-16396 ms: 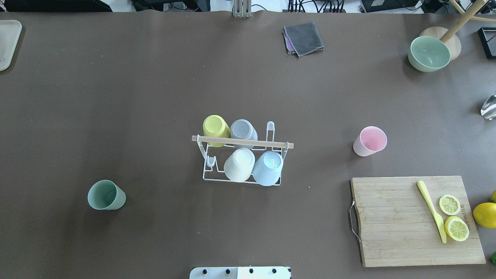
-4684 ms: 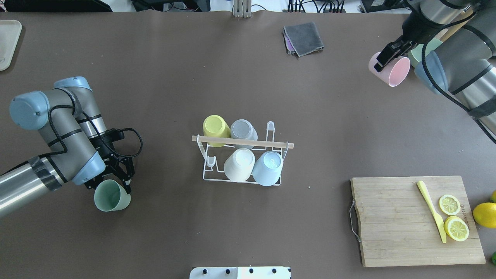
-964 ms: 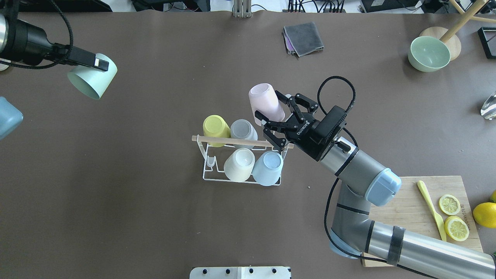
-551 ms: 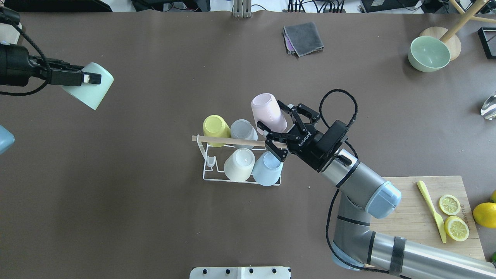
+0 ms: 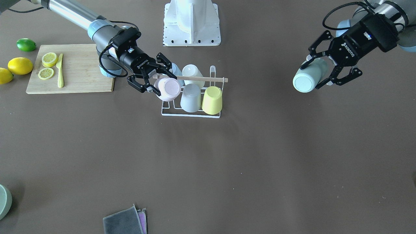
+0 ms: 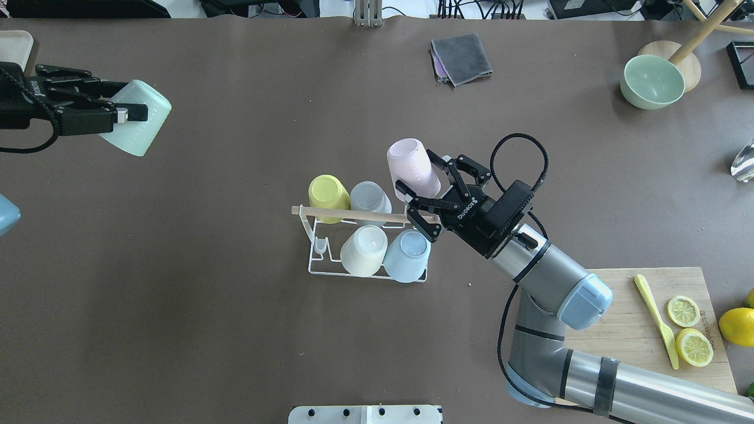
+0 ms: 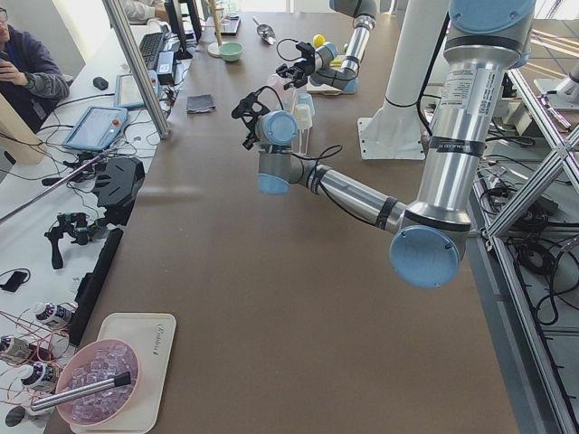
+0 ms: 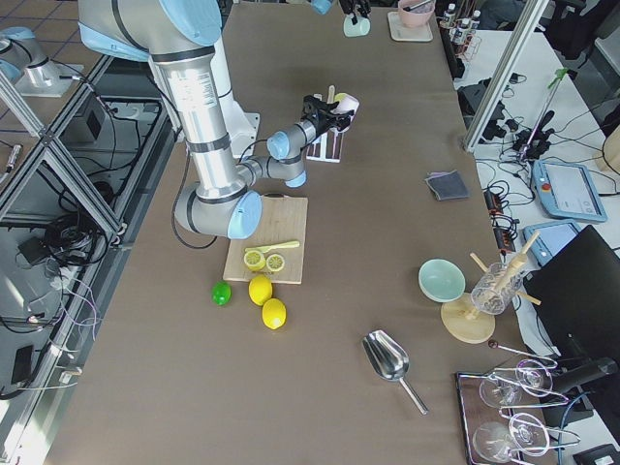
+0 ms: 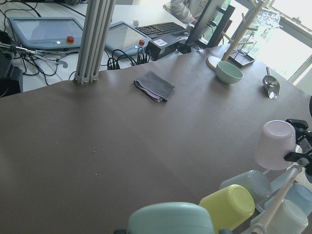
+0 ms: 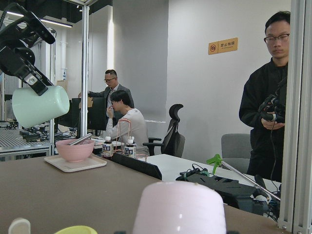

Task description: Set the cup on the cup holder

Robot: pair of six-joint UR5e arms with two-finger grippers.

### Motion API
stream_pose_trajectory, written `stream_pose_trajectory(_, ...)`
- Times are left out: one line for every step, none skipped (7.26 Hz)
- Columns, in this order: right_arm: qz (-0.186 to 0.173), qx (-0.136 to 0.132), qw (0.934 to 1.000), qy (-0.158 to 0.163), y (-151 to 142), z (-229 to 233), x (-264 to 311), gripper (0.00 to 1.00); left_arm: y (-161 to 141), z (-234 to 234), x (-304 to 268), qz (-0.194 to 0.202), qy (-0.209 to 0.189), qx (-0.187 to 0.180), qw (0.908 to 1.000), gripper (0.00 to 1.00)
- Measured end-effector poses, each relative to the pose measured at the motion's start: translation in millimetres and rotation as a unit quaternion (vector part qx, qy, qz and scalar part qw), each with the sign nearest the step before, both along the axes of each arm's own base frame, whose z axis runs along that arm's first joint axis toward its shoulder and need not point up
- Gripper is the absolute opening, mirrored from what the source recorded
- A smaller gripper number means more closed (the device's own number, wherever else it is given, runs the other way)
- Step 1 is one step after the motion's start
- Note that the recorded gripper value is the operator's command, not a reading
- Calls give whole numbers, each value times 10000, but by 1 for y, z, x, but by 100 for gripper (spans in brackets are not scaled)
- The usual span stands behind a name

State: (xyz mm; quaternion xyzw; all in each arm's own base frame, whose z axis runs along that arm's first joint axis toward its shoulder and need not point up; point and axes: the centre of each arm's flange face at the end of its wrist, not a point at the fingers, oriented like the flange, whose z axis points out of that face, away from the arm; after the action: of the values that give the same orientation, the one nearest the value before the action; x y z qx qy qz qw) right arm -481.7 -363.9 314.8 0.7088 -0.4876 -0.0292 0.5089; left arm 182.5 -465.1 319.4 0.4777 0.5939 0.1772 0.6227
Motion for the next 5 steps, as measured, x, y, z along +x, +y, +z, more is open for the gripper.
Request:
stream_pose_trajectory(-17, -15, 10000, -15, 1, 0, -1, 100, 12, -11, -1, -22, 198, 494, 9986, 26)
stream_pose_trajectory(-30, -31, 10000, -37, 1, 0, -1, 100, 30, -25, 4, 72, 444, 920, 9947, 22)
stream_pose_trajectory(-44, -45, 10000, -63, 1, -1, -1, 100, 51, -35, 16, 155, 799, 1329, 9878, 19)
stream_pose_trajectory(-47, -48, 9999, -107, 0, -3, 1, 100, 70, -38, 31, 96, 1192, 1707, 9780, 19)
stream_pose_trajectory(-48, -31, 9999, -134, -4, -6, 8, 100, 82, -36, 38, -37, 1364, 2019, 9699, 19)
